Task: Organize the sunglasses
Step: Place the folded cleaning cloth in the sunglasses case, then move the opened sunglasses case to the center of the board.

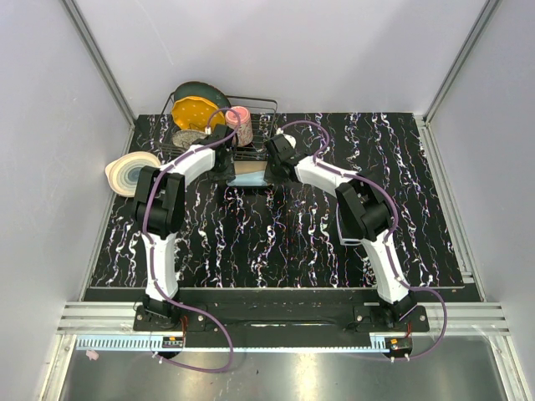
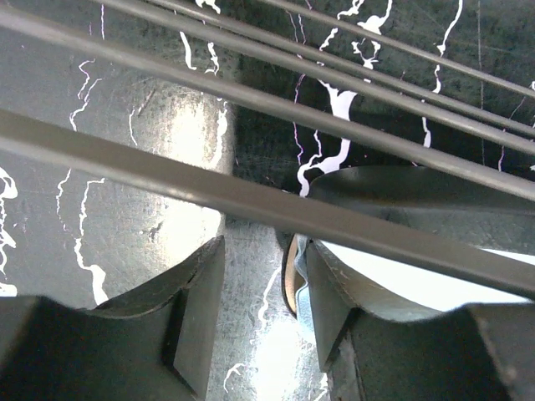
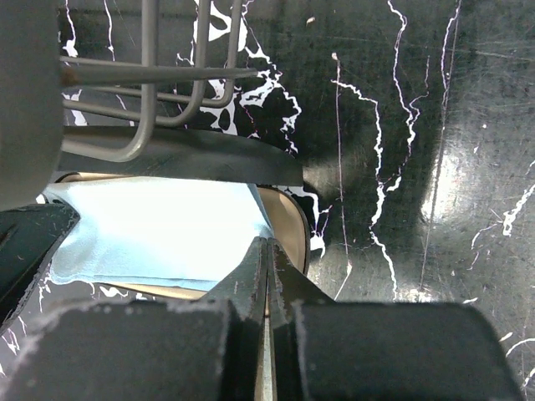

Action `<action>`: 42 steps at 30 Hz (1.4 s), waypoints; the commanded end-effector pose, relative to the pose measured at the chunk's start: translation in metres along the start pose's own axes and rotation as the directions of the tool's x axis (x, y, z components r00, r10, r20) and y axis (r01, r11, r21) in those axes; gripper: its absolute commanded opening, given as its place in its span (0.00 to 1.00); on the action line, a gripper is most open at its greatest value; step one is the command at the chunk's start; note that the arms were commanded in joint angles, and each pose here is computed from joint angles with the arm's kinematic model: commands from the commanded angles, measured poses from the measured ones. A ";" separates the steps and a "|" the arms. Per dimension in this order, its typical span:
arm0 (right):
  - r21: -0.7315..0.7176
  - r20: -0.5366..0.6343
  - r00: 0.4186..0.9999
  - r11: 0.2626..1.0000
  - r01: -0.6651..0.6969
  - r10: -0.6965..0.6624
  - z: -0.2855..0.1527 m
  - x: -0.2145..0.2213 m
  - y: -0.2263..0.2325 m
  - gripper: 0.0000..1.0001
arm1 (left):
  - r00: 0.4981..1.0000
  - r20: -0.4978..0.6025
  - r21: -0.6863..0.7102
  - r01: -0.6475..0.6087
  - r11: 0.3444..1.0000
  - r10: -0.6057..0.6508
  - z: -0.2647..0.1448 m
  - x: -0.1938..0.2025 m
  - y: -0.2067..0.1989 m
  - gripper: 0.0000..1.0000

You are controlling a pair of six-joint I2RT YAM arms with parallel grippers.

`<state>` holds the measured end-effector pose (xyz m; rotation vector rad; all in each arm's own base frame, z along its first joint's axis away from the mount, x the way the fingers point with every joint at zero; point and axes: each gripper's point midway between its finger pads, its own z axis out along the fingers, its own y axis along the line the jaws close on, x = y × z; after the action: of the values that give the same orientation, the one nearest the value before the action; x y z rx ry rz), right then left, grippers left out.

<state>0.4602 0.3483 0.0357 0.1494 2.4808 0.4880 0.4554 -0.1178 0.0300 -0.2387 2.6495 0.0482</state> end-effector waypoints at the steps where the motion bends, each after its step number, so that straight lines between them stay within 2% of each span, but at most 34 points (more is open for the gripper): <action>1: -0.017 0.068 0.997 1.000 -0.021 0.022 -0.030 -0.024 0.013 0.00 | 0.998 0.058 0.024 0.023 0.999 -0.024 -0.013 -0.014 -0.002 0.48; 7: 0.007 0.025 0.999 1.000 -0.022 0.022 -0.021 -0.012 0.007 0.00 | 0.998 0.053 0.041 0.018 0.999 -0.020 -0.011 -0.014 -0.007 0.48; 9: 0.014 0.017 1.000 1.000 -0.024 0.024 -0.021 -0.011 0.006 0.00 | 0.999 0.052 0.041 0.014 0.999 -0.016 -0.010 -0.014 -0.007 0.43; 13: 0.019 0.038 0.999 0.999 -0.029 0.028 -0.028 -0.017 0.006 0.16 | 0.999 0.043 0.029 0.007 1.000 -0.008 -0.006 -0.009 -0.006 0.35; 17: 0.001 0.071 0.997 1.000 -0.029 0.028 -0.038 -0.030 0.014 0.34 | 0.999 0.039 0.024 0.006 1.000 -0.007 -0.004 -0.006 -0.005 0.33; 19: -0.005 0.084 0.996 1.000 -0.030 0.030 -0.043 -0.035 0.016 0.37 | 0.999 0.038 0.023 0.006 1.000 -0.007 -0.004 -0.006 -0.005 0.33; 22: -0.015 0.108 0.994 0.999 -0.028 0.030 -0.051 -0.043 0.020 0.36 | 0.999 0.040 0.023 0.005 1.000 -0.006 -0.004 -0.006 -0.004 0.33; 26: -0.063 0.127 0.992 0.998 0.010 -0.002 -0.054 -0.047 0.028 0.30 | 0.999 0.032 0.026 0.002 1.000 -0.003 -0.004 -0.003 -0.006 0.33; 34: -0.134 0.032 0.997 0.988 0.070 -0.066 -0.038 -0.015 0.029 0.21 | 1.000 0.020 0.031 0.018 0.999 -0.018 -0.007 0.010 -0.003 0.33; 42: -0.142 -0.013 0.995 0.986 0.093 -0.096 -0.030 0.004 0.021 0.21 | 1.000 -0.006 0.041 0.017 0.999 -0.017 -0.006 0.024 -0.003 0.34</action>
<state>0.4350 0.3500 0.0408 0.0206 2.5112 0.5680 0.4447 -0.1257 0.0231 -0.2427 2.6265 -0.0073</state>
